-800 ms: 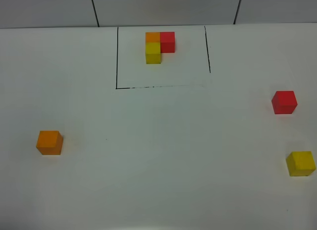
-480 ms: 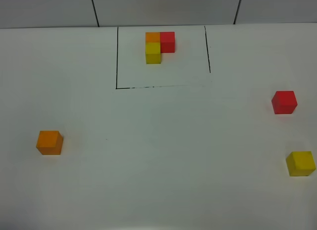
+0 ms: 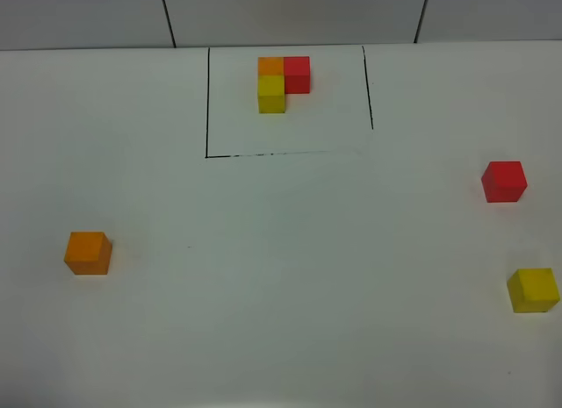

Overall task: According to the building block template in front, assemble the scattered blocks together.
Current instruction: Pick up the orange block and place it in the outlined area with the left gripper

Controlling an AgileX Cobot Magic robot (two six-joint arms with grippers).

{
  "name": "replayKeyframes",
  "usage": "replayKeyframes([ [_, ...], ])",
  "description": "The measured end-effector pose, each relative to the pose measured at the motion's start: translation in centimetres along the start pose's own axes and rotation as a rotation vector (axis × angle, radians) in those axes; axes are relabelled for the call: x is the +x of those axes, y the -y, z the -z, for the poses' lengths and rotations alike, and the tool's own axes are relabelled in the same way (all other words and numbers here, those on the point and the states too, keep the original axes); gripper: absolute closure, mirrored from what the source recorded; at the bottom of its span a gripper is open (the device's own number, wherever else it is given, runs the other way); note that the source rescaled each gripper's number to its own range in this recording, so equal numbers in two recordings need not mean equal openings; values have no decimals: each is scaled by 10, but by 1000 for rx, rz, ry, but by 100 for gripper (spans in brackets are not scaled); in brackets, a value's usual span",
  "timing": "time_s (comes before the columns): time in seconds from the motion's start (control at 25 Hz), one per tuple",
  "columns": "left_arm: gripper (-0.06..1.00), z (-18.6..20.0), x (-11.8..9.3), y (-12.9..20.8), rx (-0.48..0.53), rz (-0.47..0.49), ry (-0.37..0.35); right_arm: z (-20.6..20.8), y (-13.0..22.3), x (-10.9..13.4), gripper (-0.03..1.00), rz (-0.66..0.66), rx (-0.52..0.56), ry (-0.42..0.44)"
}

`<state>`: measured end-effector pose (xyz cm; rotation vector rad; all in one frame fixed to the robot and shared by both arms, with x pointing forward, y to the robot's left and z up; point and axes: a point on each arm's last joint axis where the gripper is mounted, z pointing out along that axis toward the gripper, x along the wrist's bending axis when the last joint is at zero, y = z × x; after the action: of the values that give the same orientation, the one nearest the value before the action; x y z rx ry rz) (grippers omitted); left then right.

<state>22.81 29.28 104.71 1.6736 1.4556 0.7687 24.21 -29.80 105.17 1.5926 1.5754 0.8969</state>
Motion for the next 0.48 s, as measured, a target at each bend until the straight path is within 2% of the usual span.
replayKeyframes([
  [0.48, 24, 0, 0, 0, 0, 0, 0, 0, 0, 0, 22, 0, 0, 0],
])
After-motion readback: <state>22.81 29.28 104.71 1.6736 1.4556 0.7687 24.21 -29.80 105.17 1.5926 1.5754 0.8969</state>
